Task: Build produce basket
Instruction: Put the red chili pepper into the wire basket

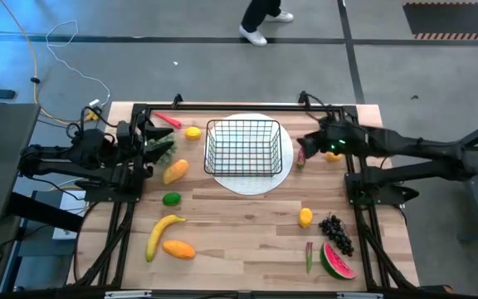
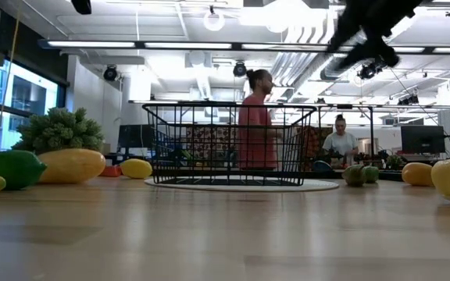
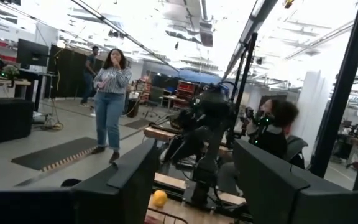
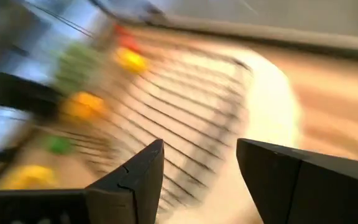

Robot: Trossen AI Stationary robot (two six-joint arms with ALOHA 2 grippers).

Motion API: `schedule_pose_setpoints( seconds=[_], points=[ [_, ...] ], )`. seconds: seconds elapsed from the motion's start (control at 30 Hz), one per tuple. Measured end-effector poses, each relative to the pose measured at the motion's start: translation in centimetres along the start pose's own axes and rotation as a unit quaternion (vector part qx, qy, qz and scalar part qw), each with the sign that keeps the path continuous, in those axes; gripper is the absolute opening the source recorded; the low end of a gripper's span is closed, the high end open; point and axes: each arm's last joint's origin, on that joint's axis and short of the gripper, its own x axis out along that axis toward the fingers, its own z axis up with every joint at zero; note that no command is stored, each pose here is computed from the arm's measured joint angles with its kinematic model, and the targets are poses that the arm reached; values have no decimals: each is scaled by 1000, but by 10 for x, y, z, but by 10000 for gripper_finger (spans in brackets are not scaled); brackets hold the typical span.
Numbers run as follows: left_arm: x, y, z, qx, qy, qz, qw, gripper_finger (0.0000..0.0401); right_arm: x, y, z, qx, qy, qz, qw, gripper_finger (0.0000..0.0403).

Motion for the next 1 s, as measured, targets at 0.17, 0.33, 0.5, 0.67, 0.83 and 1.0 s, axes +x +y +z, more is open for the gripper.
schedule_pose_setpoints(
  seconds=[0.17,0.33,0.5,0.67,0.83,1.0],
  points=[
    [0,1,-1,7,2,10,1000,202,17,-13,6,9,107,-174,979,185],
    [0,2,-1,10,-1,37,999,202,40,-24,-2,48,143,-215,965,186],
    [0,2,-1,10,-1,40,999,202,59,-35,-20,97,147,-228,958,197],
    [0,2,-1,10,-1,40,999,202,78,-48,-41,156,138,-210,955,220],
    [0,2,-1,10,-1,40,999,202,90,-60,-59,220,108,-218,945,231],
    [0,3,0,10,-2,48,999,202,100,-68,-69,262,72,-207,940,232]
  ],
)
